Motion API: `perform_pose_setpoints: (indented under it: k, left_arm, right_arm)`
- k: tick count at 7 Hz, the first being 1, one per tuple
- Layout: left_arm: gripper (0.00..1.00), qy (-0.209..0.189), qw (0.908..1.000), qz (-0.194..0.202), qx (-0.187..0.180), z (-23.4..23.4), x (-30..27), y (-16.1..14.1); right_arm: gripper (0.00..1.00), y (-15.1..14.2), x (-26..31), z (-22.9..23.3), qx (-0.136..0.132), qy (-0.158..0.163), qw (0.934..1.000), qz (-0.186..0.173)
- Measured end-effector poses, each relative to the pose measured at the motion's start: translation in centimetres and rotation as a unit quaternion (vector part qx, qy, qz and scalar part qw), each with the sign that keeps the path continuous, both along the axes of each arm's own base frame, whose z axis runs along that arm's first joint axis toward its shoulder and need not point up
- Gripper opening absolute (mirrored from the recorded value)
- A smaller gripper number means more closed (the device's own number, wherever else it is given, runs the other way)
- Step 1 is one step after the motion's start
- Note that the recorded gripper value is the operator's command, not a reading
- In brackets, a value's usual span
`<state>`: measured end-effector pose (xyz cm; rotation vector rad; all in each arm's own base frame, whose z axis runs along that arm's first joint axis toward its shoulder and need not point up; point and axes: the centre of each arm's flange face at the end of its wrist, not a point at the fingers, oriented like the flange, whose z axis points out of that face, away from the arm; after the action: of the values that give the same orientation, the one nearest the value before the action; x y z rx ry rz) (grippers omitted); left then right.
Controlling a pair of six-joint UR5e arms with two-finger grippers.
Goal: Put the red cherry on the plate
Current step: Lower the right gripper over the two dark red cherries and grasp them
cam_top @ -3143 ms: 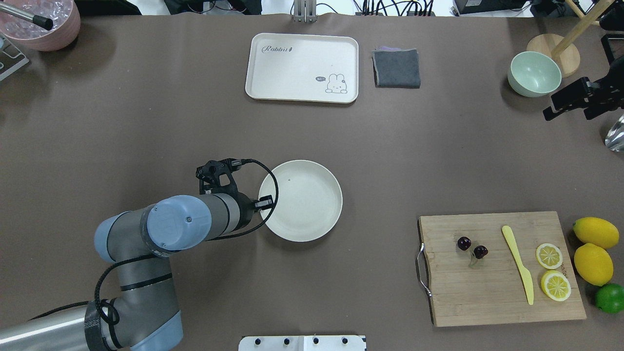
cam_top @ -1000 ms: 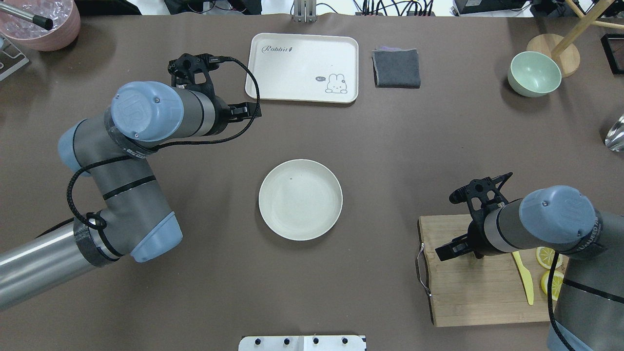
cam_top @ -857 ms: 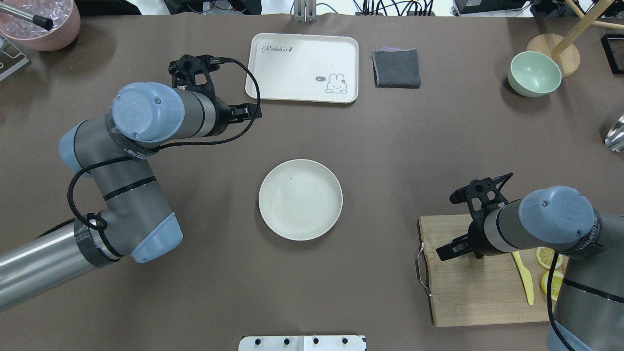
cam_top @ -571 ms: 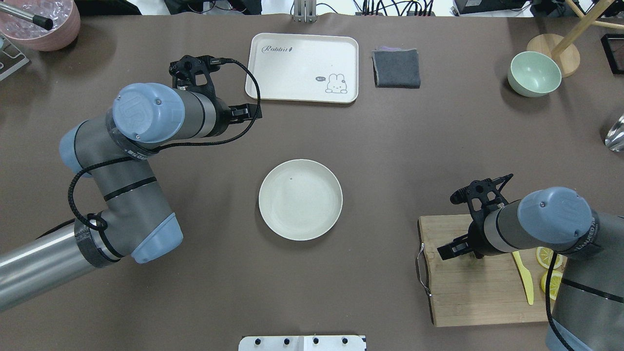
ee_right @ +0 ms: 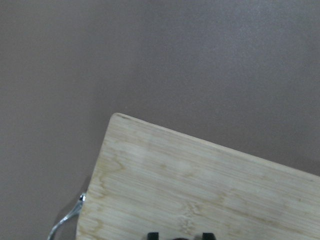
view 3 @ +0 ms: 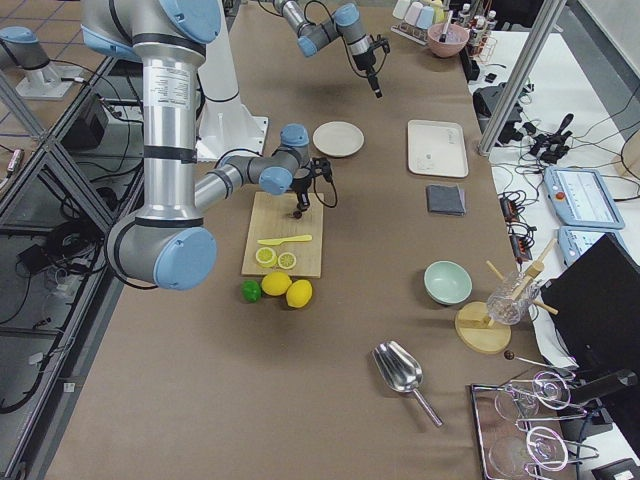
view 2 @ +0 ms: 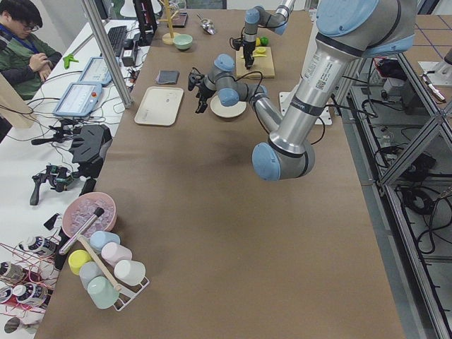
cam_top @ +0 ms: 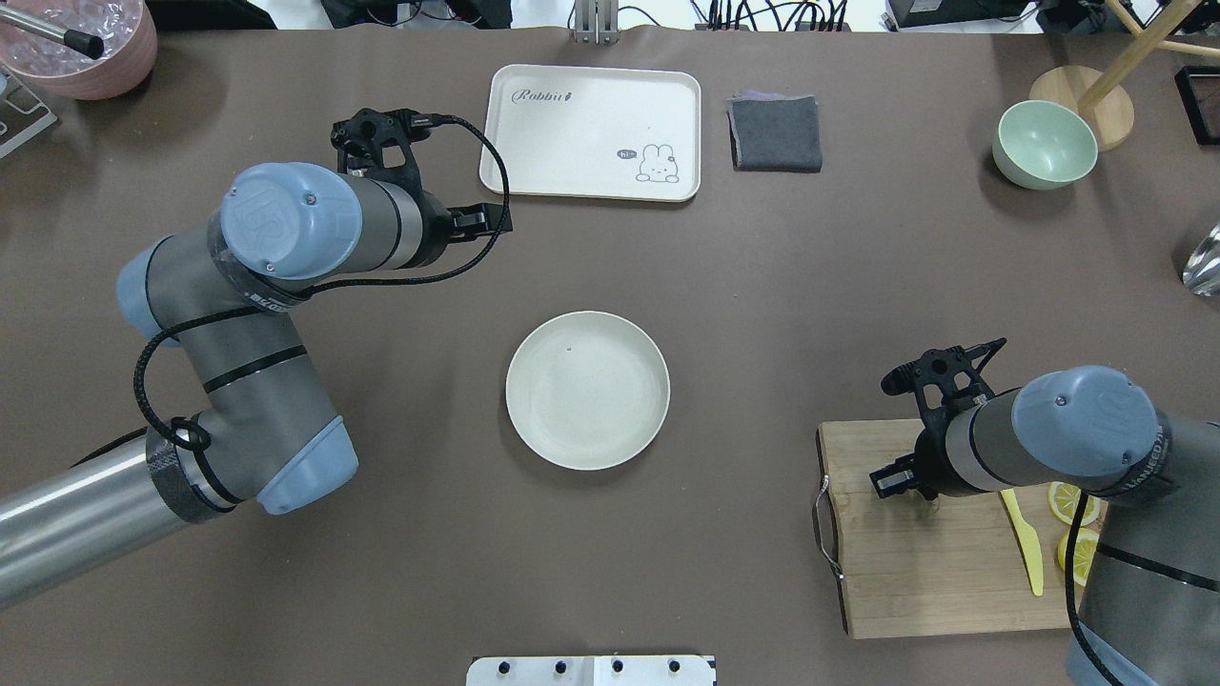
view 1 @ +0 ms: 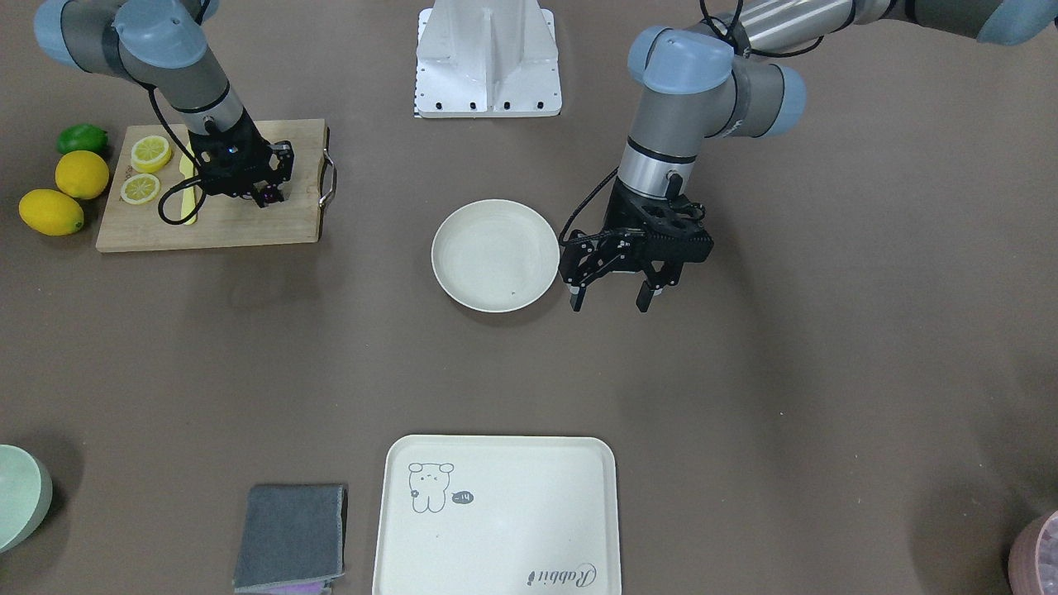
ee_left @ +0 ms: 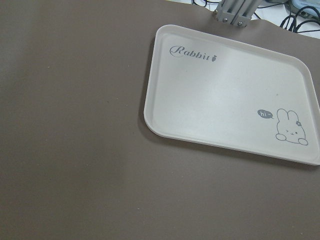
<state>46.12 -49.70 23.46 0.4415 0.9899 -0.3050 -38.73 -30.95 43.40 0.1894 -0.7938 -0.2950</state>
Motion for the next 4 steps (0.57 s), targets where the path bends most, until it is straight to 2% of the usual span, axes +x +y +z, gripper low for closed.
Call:
perform_pose_setpoints:
  k: [2, 4]
  left_arm:
    - [0.98, 0.000, 1.0000, 0.000, -0.001, 0.0, 0.0, 0.0]
    - [0.98, -0.002, 1.0000, -0.003, -0.001, 0.3, -0.2, -0.4]
  right_arm:
    - [0.00, -1.0, 0.7, -1.5, 0.006, -0.014, 0.9998, 0.012]
    - [0.00, -4.0, 1.5, -6.1, -0.002, -0.049, 0.9985, 0.022]
